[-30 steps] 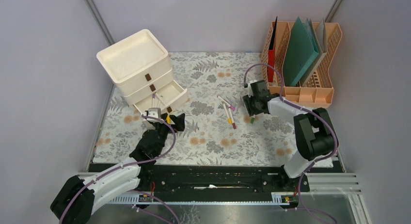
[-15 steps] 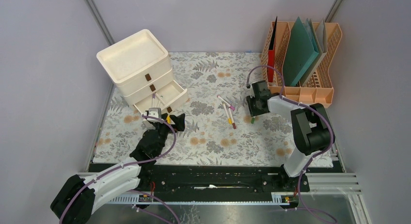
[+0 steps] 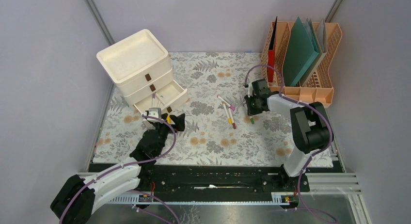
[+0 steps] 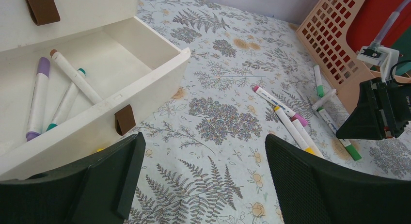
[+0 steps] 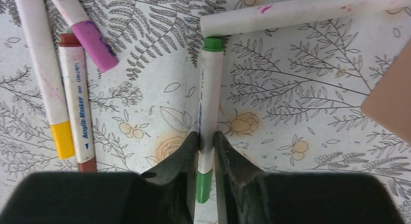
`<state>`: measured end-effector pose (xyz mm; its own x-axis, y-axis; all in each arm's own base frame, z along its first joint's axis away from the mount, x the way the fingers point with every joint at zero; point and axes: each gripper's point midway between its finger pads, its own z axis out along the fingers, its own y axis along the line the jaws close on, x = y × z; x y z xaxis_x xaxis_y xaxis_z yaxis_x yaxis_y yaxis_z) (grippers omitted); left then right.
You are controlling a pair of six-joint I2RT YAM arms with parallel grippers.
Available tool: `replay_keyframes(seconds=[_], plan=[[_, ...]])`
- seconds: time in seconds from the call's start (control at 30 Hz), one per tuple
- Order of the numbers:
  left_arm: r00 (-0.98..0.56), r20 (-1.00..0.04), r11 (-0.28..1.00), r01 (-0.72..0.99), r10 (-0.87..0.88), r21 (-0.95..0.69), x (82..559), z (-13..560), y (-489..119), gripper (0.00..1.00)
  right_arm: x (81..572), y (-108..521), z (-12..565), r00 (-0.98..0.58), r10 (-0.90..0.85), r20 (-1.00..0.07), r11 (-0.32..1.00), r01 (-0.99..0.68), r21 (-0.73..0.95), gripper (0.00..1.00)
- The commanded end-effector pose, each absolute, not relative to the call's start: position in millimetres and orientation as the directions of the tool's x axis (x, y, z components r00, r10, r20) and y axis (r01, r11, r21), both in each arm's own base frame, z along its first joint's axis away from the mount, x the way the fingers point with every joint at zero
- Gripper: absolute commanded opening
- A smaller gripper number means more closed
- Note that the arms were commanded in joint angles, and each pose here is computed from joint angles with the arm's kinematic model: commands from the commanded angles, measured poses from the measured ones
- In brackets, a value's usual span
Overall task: Organize the desk
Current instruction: Pick up the stationery from the center of the board.
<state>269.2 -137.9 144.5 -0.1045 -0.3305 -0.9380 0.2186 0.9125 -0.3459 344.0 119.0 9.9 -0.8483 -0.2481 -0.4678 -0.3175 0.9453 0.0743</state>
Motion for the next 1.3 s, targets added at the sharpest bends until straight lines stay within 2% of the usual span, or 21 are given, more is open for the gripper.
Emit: replay_keyframes(seconds=[0.0,0.23,0.33,0.47,0.63,0.73,0.93,1.27], plan=[[-0.057,-0.931,0.899,0.243,-0.361,-0.364,270.6,160.3,-140.3,0.99,331.7,123.5,4.7,-0.872,-0.264,-0.412,0.934,-0.338,0.118,0.19],[-0.056,-0.932,0.896,0.258,-0.359,-0.361,269.1,160.7,-142.0,0.99,336.6,129.7,23.7,-0.843,-0.276,-0.461,0.919,-0.373,0.132,0.09],[-0.055,-0.933,0.894,0.271,-0.356,-0.357,268.6,162.1,-143.8,0.99,337.7,136.1,39.5,-0.816,-0.287,-0.502,0.900,-0.410,0.151,0.00],[-0.063,-0.939,0.884,0.323,-0.338,-0.339,266.5,167.6,-153.2,0.99,336.6,142.9,63.9,-0.756,-0.332,-0.564,0.853,-0.496,0.162,0.00],[-0.145,-0.925,0.818,0.434,-0.351,-0.379,259.7,174.9,-181.9,0.99,319.0,159.6,95.8,-0.691,-0.346,-0.635,0.727,-0.625,0.284,0.00],[-0.195,-0.884,0.720,0.520,-0.424,-0.460,251.5,190.2,-204.4,0.99,306.2,170.3,113.7,-0.656,-0.347,-0.670,0.638,-0.689,0.344,0.00],[-0.330,-0.742,0.429,0.650,-0.584,-0.627,228.8,225.2,-248.8,0.99,284.5,185.0,142.9,-0.592,-0.333,-0.734,0.491,-0.773,0.400,0.00],[-0.497,-0.501,0.109,0.624,-0.708,-0.774,227.8,247.4,-300.6,0.99,259.3,202.2,172.1,-0.539,-0.286,-0.792,0.318,-0.833,0.453,0.00]])
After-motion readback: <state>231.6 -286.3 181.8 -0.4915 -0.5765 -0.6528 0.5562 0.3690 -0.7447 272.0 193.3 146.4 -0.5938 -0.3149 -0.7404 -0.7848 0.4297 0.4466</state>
